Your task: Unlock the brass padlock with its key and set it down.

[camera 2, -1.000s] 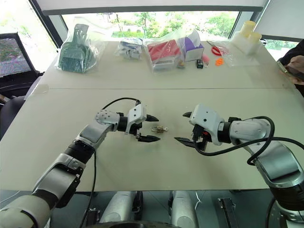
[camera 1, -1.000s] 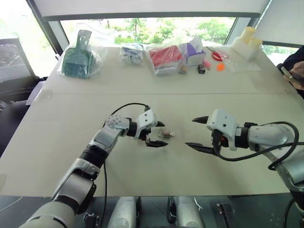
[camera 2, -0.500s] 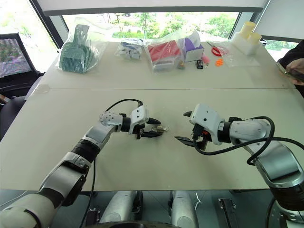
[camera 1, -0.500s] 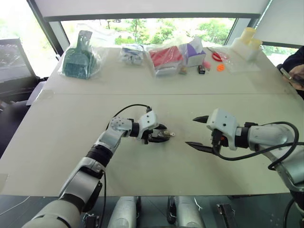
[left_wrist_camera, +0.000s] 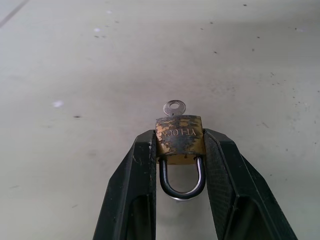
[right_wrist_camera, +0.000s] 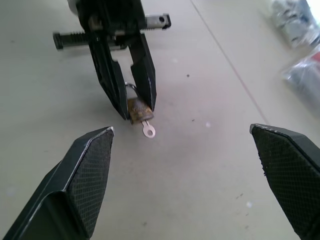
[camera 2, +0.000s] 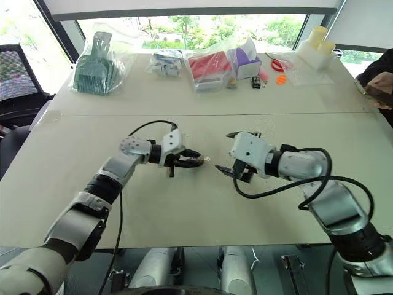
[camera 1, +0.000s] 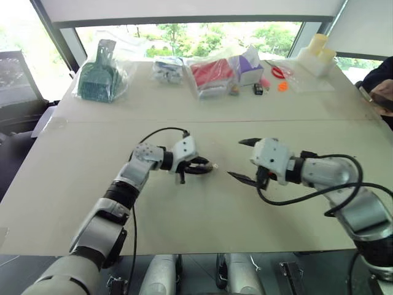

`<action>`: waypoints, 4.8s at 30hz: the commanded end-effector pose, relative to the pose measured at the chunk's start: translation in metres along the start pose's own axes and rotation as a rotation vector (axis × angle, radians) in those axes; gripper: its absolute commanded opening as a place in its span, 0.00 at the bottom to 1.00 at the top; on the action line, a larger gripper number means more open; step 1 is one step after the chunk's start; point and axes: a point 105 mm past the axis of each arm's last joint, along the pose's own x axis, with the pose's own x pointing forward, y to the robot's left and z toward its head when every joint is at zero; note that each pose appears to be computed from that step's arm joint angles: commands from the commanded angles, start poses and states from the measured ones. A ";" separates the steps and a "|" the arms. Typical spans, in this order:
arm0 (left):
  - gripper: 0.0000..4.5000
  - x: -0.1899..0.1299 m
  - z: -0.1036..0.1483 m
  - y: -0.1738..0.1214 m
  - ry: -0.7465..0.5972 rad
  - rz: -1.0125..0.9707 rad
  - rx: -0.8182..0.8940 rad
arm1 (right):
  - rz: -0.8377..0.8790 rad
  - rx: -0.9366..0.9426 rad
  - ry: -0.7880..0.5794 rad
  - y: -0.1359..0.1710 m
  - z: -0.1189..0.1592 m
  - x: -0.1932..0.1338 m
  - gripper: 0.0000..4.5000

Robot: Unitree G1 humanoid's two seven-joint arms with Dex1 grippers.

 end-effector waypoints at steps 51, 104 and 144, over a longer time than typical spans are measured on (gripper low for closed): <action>0.16 -0.058 0.083 0.012 -0.079 -0.148 0.223 | -0.123 -0.779 -0.245 -0.018 0.039 0.037 0.41; 0.70 -0.099 0.095 0.012 -0.143 -0.049 0.058 | -0.139 -0.888 -0.445 -0.011 0.056 0.047 0.00; 0.01 -0.097 0.019 0.006 -0.017 0.107 -0.049 | -0.009 -0.849 -0.314 0.014 -0.001 0.082 0.00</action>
